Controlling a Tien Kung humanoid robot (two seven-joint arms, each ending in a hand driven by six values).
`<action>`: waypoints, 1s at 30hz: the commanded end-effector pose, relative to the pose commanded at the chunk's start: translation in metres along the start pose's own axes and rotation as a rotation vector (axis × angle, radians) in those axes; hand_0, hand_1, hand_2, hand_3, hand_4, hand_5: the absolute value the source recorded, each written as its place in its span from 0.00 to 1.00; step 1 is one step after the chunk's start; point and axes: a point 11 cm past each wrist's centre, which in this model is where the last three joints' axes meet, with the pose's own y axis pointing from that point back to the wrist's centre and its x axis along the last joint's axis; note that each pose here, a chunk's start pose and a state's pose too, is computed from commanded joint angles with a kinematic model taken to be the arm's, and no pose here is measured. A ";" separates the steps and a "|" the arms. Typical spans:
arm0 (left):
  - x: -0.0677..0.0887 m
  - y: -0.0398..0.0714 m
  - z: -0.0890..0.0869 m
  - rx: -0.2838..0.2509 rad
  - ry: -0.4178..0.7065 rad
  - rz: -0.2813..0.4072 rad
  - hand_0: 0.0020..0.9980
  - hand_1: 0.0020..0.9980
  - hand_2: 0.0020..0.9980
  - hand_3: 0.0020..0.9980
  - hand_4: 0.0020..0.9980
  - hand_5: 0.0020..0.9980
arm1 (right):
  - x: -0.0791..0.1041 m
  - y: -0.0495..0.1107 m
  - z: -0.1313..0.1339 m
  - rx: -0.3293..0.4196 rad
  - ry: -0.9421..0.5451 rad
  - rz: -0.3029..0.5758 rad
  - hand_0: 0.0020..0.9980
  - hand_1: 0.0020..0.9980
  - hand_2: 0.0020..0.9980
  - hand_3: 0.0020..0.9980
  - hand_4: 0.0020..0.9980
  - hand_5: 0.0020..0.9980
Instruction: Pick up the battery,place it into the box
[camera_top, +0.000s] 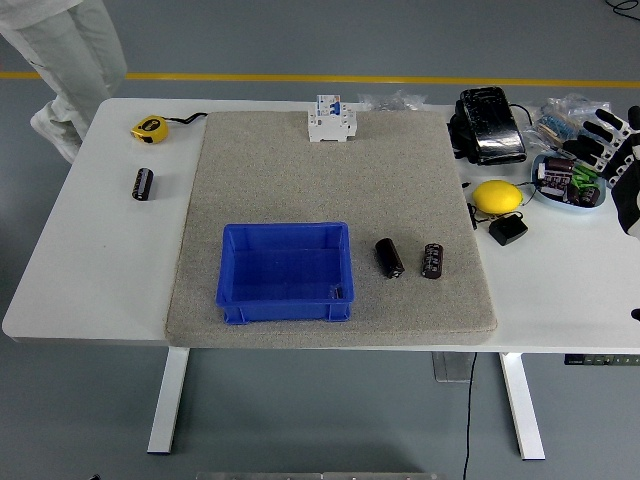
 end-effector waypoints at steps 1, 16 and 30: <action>0.000 0.000 0.000 0.000 0.000 0.000 0.69 0.66 0.75 0.70 0.72 0.55 | 0.000 0.000 0.000 0.003 0.018 -0.003 0.80 0.79 0.81 0.87 1.00 0.81; 0.000 0.000 0.004 -0.006 0.000 0.001 0.69 0.65 0.75 0.70 0.72 0.55 | -0.029 -0.011 0.000 0.023 0.518 -0.148 0.81 0.81 0.84 0.90 1.00 0.62; 0.002 0.000 0.005 -0.008 -0.002 0.005 0.69 0.65 0.75 0.70 0.72 0.55 | -0.081 -0.023 0.014 0.165 1.039 -0.373 0.81 0.83 0.87 0.99 1.00 0.36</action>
